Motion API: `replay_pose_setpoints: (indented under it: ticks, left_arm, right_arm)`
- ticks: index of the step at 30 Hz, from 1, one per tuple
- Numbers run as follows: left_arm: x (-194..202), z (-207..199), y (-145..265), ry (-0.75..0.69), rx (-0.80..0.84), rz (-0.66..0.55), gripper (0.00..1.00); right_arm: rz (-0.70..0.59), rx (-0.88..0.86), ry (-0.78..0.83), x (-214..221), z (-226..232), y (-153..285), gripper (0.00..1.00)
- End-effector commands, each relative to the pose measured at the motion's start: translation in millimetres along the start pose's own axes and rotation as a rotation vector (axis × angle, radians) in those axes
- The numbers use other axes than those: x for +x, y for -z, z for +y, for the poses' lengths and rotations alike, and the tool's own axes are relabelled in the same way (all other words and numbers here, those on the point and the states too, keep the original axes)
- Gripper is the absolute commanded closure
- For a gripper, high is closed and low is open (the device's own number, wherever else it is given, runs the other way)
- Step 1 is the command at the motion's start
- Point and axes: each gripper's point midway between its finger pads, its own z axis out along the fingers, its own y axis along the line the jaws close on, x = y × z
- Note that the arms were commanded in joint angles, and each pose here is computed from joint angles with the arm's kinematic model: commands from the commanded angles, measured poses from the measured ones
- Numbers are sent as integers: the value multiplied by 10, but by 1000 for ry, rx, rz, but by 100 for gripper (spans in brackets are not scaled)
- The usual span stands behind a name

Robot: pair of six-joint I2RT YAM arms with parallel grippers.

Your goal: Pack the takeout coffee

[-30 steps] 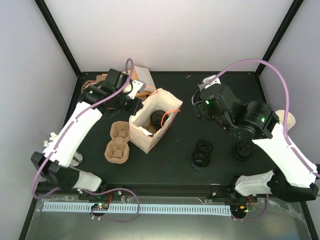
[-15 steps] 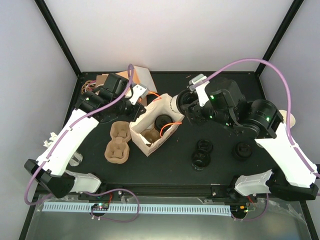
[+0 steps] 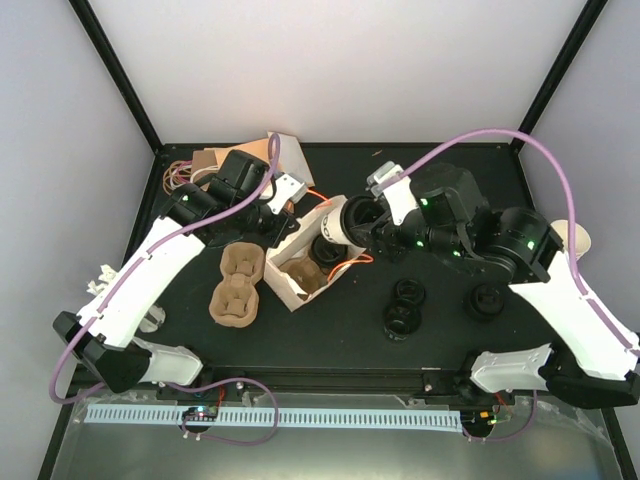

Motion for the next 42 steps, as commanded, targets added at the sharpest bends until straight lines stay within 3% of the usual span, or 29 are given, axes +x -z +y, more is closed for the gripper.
replay_pose_setpoints:
  ticks: [1,7,19,25,32,42]
  left_arm:
    - [-127,-53,20,-44,5,-39,98]
    - [-182,-125,31,-78,1,-62,98]
    - [-438,-267,139,-288,-178,-192,98]
    - [-358,-485,195,-365,-131,-267,98]
    - [-23,-707,64,-405,-75,-257,98]
    - [133,-820,-8,-348,-37,-237,97]
  right_arm:
    - [-10,-69,11,17,120,-90,33]
    - [47,-93,-3,295,155,-199,33]
    - [203,-102,10,1137,375,-501,37]
    - [166,-35,91,1349,507,-570,37]
    - [107,72,158,1364,548,-685,38]
    - [-43,-3,190,1253,837,-758,38]
